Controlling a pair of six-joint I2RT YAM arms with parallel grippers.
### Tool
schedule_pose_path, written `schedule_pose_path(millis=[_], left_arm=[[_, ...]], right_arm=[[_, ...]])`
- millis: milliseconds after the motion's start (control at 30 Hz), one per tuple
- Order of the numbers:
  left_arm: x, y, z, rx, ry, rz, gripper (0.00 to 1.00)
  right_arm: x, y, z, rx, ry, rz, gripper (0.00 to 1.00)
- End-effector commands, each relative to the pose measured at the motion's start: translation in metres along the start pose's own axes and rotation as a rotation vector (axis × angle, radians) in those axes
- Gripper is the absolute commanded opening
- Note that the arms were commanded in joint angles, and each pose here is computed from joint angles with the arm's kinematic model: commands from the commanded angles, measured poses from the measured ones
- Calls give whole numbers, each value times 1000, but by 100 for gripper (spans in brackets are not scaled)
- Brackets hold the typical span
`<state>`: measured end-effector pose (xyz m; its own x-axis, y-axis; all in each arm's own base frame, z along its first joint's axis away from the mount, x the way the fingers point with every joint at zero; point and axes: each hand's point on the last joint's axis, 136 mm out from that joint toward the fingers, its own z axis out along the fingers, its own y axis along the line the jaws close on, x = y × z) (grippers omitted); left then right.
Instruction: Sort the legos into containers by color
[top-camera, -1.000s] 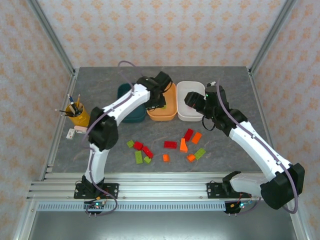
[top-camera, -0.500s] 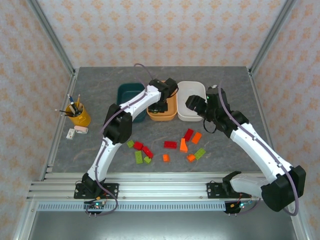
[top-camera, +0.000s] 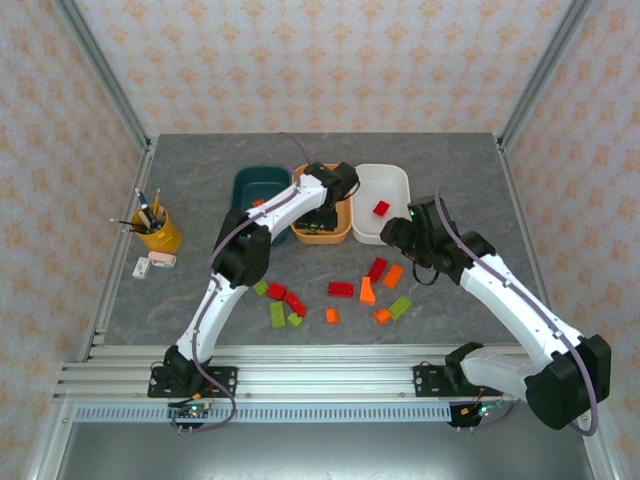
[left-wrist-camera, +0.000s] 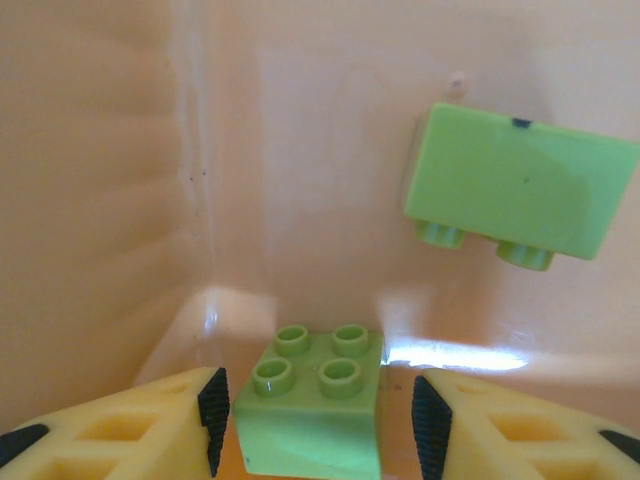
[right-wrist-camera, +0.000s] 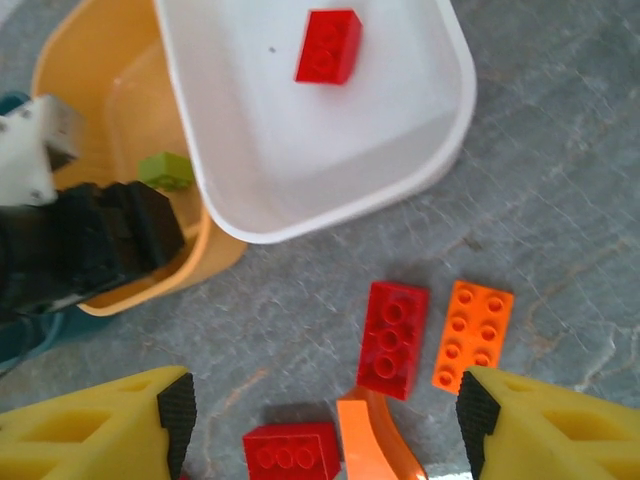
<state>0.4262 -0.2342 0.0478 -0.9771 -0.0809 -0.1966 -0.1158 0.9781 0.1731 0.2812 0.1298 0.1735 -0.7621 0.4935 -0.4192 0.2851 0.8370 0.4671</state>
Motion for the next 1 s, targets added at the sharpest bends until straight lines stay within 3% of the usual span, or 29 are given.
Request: schedule_pose_path(millis=[0, 267, 500, 633, 967], left_arm=[[-14, 4, -44, 34, -73, -12, 57], [-32, 15, -139, 181, -237, -108, 67], [-4, 47, -207, 370, -363, -131, 78], [35, 59, -205, 481, -358, -122, 79], [112, 109, -170, 503, -327, -187, 81]], right_arm=[[8, -16, -1, 54, 19, 20, 71], [36, -21, 21, 165, 104, -3, 64], [62, -24, 52, 321, 194, 29, 54], [64, -25, 66, 364, 209, 30, 51], [67, -24, 92, 399, 242, 9, 54]])
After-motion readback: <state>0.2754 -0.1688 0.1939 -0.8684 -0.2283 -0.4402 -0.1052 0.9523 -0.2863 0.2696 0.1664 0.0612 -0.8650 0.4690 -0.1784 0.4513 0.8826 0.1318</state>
